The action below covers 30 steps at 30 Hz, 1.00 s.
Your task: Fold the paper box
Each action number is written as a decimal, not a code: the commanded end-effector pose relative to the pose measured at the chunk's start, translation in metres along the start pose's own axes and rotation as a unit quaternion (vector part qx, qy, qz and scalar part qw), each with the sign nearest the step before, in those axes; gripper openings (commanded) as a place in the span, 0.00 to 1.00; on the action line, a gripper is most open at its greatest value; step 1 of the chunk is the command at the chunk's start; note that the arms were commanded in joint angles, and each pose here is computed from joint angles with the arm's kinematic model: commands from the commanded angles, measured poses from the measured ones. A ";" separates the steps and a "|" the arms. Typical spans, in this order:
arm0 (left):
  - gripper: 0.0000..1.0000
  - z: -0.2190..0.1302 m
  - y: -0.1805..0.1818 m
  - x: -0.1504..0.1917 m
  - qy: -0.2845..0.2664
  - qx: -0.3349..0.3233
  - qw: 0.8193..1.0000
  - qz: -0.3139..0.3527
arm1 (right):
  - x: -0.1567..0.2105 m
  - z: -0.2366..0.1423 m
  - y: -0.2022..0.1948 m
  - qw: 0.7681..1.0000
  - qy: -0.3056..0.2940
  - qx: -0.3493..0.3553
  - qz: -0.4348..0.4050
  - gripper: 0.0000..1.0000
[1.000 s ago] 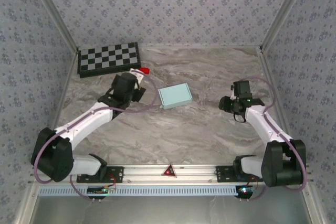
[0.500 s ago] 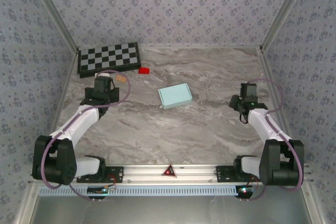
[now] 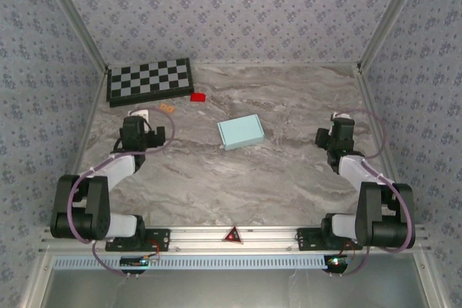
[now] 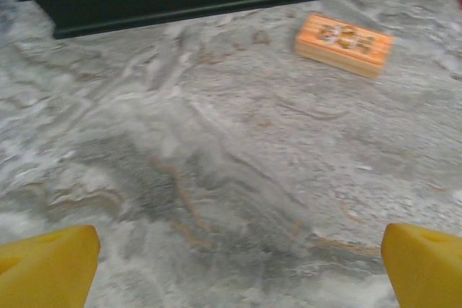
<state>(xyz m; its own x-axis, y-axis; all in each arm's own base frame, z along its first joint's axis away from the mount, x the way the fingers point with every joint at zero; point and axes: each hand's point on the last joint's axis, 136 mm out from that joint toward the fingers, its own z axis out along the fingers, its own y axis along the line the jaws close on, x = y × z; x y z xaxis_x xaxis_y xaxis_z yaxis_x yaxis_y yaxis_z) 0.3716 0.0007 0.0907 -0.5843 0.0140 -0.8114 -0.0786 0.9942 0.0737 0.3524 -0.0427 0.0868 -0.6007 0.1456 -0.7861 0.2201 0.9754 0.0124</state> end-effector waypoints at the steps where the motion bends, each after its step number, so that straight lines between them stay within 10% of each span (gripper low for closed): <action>1: 1.00 0.000 -0.015 -0.028 -0.082 0.063 0.995 0.012 | -0.019 0.002 0.009 0.997 -0.060 -0.032 -0.026 0.57; 17: 1.00 0.008 -0.017 -0.017 -0.135 0.117 0.984 0.006 | -0.030 0.004 0.036 0.981 -0.148 -0.118 -0.053 0.59; 30: 0.99 0.024 0.013 -0.013 -0.111 0.031 0.993 -0.040 | -0.017 0.020 0.039 0.981 -0.154 -0.094 -0.068 0.68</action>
<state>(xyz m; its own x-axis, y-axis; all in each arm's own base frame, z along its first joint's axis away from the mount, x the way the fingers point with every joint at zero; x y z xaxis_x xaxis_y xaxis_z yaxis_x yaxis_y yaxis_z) 0.3887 0.0035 0.0779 -0.4116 -0.0203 -0.9111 0.0060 0.9997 -0.0249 0.3765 -0.0065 0.0731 -0.3929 0.0113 -0.9195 -0.0305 0.9992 0.0253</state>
